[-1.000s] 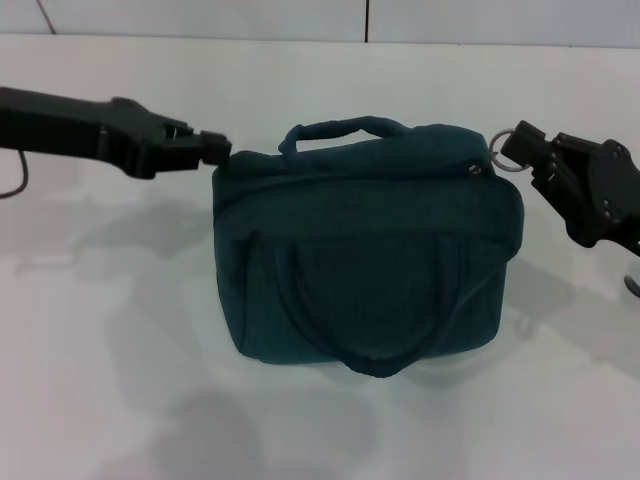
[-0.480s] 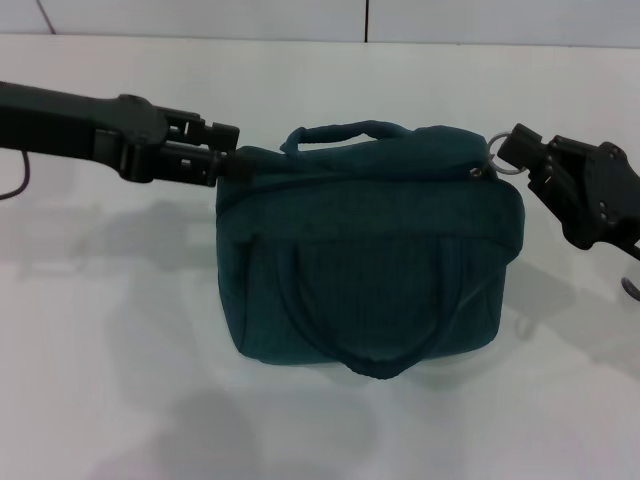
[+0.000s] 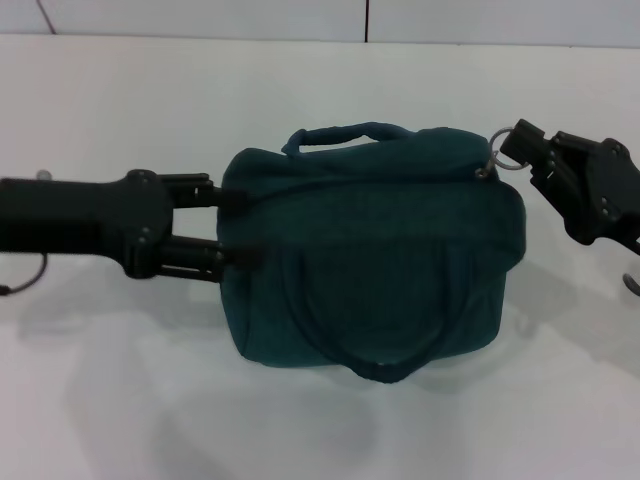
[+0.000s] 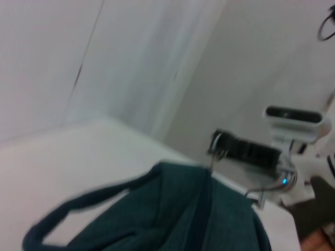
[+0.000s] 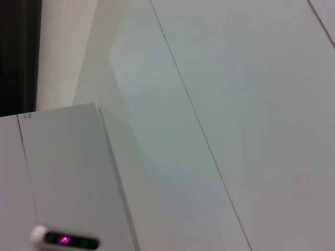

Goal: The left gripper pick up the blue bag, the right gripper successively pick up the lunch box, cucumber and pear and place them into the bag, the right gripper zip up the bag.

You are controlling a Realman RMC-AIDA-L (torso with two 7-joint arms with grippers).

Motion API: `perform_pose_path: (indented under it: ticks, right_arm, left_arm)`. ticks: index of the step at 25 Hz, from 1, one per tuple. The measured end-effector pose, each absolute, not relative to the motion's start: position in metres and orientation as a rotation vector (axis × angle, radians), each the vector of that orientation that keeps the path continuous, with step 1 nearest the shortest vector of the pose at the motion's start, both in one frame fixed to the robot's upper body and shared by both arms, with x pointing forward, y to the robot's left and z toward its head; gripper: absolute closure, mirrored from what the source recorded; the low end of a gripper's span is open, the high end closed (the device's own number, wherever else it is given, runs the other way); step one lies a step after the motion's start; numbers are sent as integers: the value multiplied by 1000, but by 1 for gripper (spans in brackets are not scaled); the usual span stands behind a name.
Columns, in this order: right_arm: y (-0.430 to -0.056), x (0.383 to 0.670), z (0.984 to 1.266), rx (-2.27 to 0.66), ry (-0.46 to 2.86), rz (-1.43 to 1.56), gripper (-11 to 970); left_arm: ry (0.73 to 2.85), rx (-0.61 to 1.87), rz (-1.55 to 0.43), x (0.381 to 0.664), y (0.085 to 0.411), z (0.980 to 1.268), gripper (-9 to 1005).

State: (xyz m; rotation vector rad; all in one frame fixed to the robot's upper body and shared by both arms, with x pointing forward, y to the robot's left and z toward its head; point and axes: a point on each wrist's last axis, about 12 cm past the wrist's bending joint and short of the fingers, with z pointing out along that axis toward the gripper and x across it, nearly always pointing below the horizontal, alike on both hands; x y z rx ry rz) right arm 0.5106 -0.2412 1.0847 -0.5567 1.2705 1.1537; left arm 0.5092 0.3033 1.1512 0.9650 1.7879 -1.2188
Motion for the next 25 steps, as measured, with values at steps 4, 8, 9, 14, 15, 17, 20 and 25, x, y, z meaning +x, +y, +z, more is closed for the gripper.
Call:
perform_pose_path:
  ticks: [4,8,9,14,15,17,20,25]
  right_arm:
    - [-241,511,1085,-556,1274,1149,948]
    - [-241,512,1084,-551,1278,1144,948]
    - [-242,512,1084,-550,1279,1143,948]
    - [-240,515,1085,-550,1278,1147,948]
    - [-240,515,1085,-549,1279,1148,948]
    - [-240,515,1085,-547,1280,1149,948]
    - [-239,515,1086,-545,1280,1150,948]
    - [-238,515,1086,-544,1279,1155,948]
  left_arm:
    - [1632,933,-1143,489,304,1133,116]
    - [1495,876,-1092,476,309,1120,117]
    - [1407,857,-1056,470,308,1109,117]
    - [1315,880,-999,465,299,1093,117]
    - [1305,884,-997,464,297,1091,117]
    - [1284,900,-980,464,293,1086,116]
    - [1291,931,-933,466,290,1080,116]
    - [1347,963,-812,475,283,1065,118]
